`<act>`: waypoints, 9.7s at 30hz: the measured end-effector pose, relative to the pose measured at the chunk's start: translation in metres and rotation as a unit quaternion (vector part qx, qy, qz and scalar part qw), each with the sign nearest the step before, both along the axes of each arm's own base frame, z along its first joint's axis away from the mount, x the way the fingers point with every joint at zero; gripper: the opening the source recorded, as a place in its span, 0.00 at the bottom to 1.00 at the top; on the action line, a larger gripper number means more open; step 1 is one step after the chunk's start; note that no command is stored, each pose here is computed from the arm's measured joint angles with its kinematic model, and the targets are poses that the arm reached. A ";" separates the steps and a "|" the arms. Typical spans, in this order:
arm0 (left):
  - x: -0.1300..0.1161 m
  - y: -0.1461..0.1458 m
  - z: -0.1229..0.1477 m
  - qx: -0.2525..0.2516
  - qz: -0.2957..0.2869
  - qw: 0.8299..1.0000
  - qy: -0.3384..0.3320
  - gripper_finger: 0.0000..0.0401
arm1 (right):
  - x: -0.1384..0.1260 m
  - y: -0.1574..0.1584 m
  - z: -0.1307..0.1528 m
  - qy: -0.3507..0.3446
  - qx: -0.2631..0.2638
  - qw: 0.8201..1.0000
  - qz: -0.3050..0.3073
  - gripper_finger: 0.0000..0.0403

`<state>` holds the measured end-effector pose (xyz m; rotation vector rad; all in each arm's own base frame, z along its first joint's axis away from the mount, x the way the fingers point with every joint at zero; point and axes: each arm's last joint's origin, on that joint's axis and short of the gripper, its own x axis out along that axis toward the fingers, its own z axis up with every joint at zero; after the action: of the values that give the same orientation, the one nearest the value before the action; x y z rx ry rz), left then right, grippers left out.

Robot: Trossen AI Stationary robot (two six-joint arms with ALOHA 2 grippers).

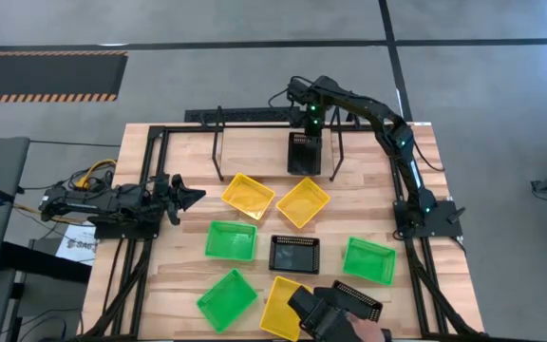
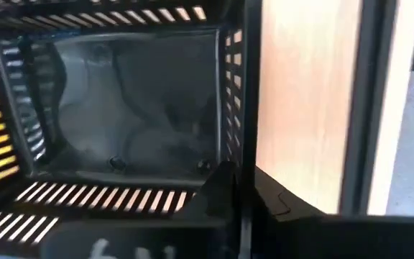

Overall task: Stack baskets on shelf by color
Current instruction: Put the top black bin on the shelf, then put the left yellow bin on the shelf, then stack the top yellow bin on the top of the other yellow bin on the shelf

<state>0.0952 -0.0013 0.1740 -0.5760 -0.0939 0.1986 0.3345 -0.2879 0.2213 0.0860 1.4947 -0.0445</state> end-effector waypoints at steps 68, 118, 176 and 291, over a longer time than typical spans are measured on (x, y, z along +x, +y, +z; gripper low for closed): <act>0.025 -0.007 0.039 0.070 -0.080 0.964 0.244 0.00 | 0.005 0.419 0.179 -0.226 -0.041 0.917 -0.326 0.33; 0.201 0.018 0.009 0.233 -0.235 0.659 0.676 0.01 | -0.016 0.449 0.190 -0.246 -0.039 0.936 -0.249 0.32; 0.240 0.104 0.130 0.053 0.037 0.777 0.626 0.00 | -0.111 0.434 0.268 -0.360 0.022 0.916 -0.176 0.18; 0.104 -0.029 0.213 0.046 0.177 0.826 0.533 0.27 | -0.131 0.407 0.114 -0.150 -0.010 0.886 -0.438 0.18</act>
<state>0.1993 -0.0301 0.3868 -0.2782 0.8883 0.8534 0.2038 0.1191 0.3352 0.7200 1.0412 -0.7443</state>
